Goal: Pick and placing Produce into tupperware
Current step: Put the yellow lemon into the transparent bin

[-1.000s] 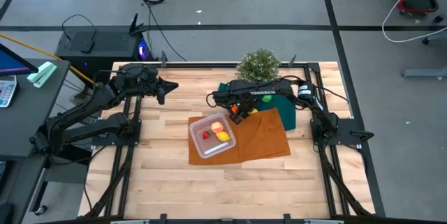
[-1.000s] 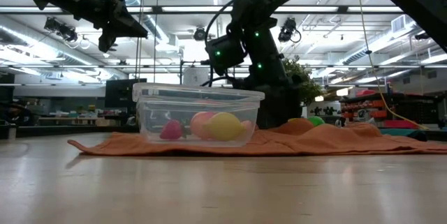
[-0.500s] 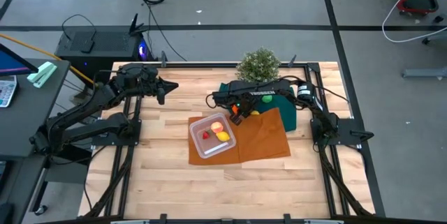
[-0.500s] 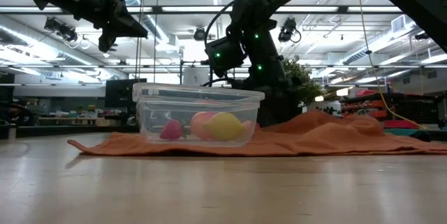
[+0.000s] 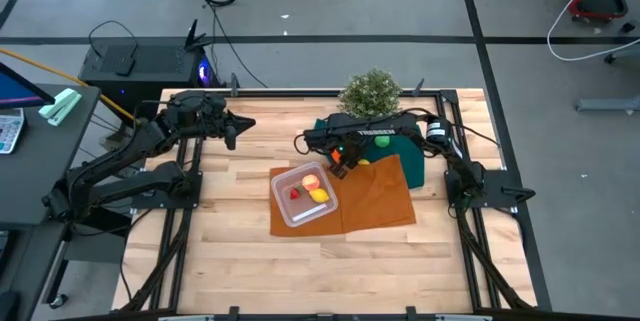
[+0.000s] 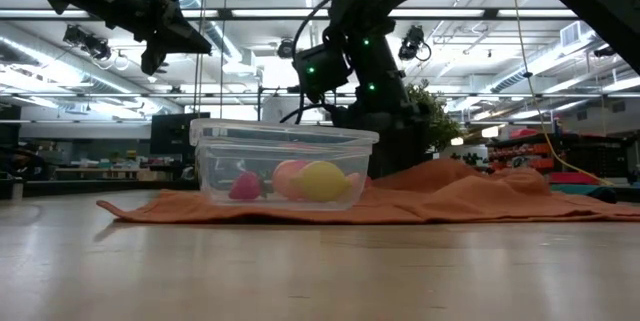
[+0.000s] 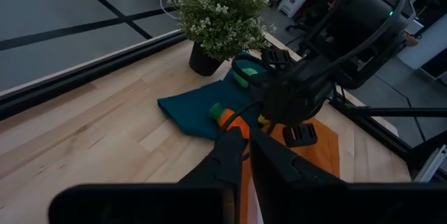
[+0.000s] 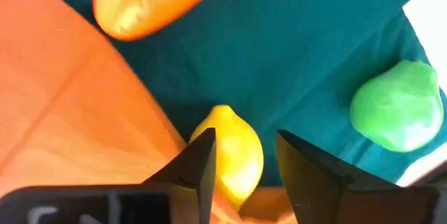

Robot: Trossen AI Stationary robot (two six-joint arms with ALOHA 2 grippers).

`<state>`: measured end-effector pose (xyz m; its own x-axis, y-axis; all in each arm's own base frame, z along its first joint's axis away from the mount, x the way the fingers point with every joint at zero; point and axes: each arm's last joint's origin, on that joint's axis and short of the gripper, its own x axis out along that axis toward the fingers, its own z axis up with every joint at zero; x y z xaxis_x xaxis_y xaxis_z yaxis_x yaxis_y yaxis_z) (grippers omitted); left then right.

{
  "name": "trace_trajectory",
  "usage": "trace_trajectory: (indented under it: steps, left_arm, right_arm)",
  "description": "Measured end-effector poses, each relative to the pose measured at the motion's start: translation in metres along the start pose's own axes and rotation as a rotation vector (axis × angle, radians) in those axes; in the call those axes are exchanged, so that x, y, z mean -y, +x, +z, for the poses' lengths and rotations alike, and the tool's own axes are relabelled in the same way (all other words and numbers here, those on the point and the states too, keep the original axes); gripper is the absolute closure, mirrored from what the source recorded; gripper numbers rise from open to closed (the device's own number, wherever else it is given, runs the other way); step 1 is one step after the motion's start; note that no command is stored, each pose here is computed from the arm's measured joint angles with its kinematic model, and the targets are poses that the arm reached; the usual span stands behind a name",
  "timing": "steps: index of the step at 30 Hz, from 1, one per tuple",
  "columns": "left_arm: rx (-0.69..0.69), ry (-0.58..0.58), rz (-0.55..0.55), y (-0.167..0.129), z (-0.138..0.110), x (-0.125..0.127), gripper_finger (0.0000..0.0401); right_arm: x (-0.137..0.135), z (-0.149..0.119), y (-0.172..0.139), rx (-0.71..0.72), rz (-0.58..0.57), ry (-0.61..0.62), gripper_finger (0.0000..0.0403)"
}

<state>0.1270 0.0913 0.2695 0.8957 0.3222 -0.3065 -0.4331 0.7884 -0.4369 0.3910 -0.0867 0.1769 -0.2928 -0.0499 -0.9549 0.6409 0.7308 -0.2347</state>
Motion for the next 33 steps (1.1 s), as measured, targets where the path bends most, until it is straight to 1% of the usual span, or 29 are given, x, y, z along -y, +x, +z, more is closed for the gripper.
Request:
trace_trajectory:
  steps: [7,13,20,24,33]
  left_arm:
    - [0.0,0.015,0.0,0.0,0.0,0.0,0.0372]
    - [0.0,0.016,0.0,0.0,0.0,0.0,0.0364]
    - [0.0,0.017,0.0,0.0,0.0,0.0,0.0367]
    - [0.0,0.019,0.0,0.0,0.0,0.0,0.0372]
    - [0.0,0.019,0.0,0.0,0.0,0.0,0.0364]
  right_arm:
    - [-0.002,-0.006,-0.001,-0.033,-0.025,-0.019,0.0247]
    - [-0.007,-0.012,-0.002,-0.062,-0.018,-0.034,0.023]
    - [-0.011,-0.019,-0.003,-0.102,-0.034,-0.045,0.0225]
    - [-0.013,-0.021,-0.003,-0.111,-0.021,-0.051,0.0224]
    - [-0.016,-0.019,-0.002,-0.083,-0.001,-0.047,0.0224]
